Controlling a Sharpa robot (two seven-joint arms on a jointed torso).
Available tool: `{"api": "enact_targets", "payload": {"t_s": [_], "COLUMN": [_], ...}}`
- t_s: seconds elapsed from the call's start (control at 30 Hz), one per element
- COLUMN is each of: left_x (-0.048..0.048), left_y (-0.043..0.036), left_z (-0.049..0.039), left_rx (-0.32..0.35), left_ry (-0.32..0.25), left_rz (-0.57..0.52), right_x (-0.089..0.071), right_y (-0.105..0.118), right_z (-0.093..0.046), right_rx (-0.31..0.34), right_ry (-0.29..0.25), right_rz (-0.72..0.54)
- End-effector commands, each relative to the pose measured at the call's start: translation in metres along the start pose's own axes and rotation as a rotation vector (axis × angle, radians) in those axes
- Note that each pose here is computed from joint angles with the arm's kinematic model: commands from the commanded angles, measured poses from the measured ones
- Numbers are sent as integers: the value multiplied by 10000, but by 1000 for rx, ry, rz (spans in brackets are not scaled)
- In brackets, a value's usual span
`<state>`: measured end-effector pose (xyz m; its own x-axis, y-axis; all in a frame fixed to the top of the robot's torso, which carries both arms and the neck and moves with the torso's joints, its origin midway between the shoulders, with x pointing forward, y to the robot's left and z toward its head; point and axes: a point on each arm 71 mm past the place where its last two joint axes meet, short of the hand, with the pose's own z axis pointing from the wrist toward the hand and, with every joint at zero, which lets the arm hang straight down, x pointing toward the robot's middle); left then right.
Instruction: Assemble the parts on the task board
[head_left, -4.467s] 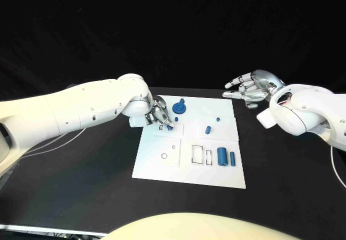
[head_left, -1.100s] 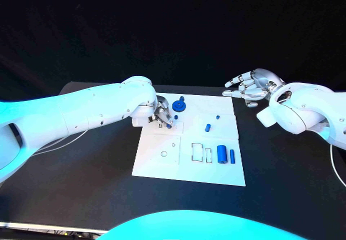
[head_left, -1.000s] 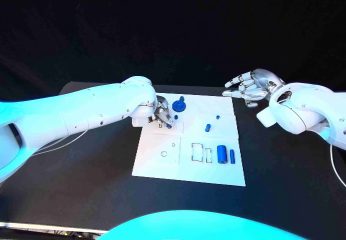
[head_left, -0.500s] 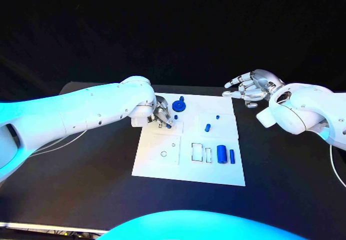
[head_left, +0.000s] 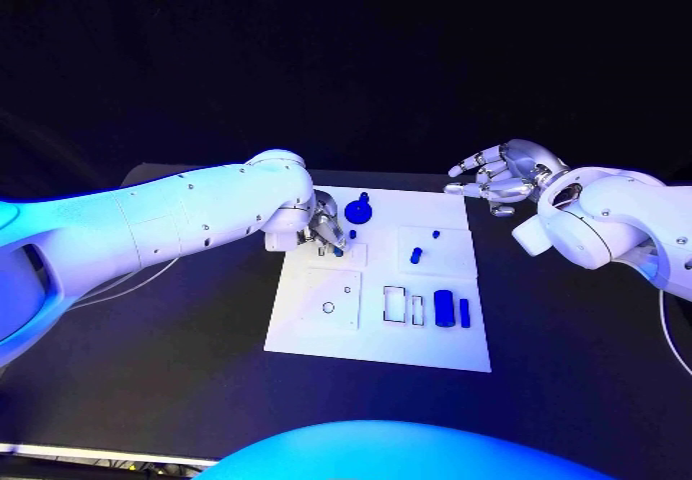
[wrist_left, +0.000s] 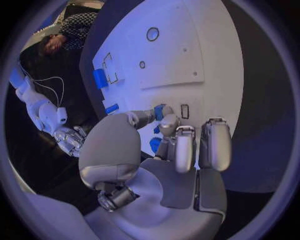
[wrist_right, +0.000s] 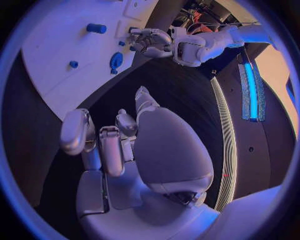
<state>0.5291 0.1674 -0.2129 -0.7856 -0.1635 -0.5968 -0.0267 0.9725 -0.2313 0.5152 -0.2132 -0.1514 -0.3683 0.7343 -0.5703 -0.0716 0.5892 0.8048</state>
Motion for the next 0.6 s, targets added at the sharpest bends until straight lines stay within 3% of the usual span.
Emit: {"api": "enact_targets", "payload": {"t_s": [0.03,0.6], "left_x": [22,14], "left_y": [-42,-87], "left_z": [17,46], "left_rx": [9,1], "left_ry": [27,30], "left_rz": [22,43], "right_x": [19,42], "right_y": [9,25], "right_z": [1,-3], "right_rx": [-10,-16], "right_ry": [18,28], "right_rz": [-9,-16]}}
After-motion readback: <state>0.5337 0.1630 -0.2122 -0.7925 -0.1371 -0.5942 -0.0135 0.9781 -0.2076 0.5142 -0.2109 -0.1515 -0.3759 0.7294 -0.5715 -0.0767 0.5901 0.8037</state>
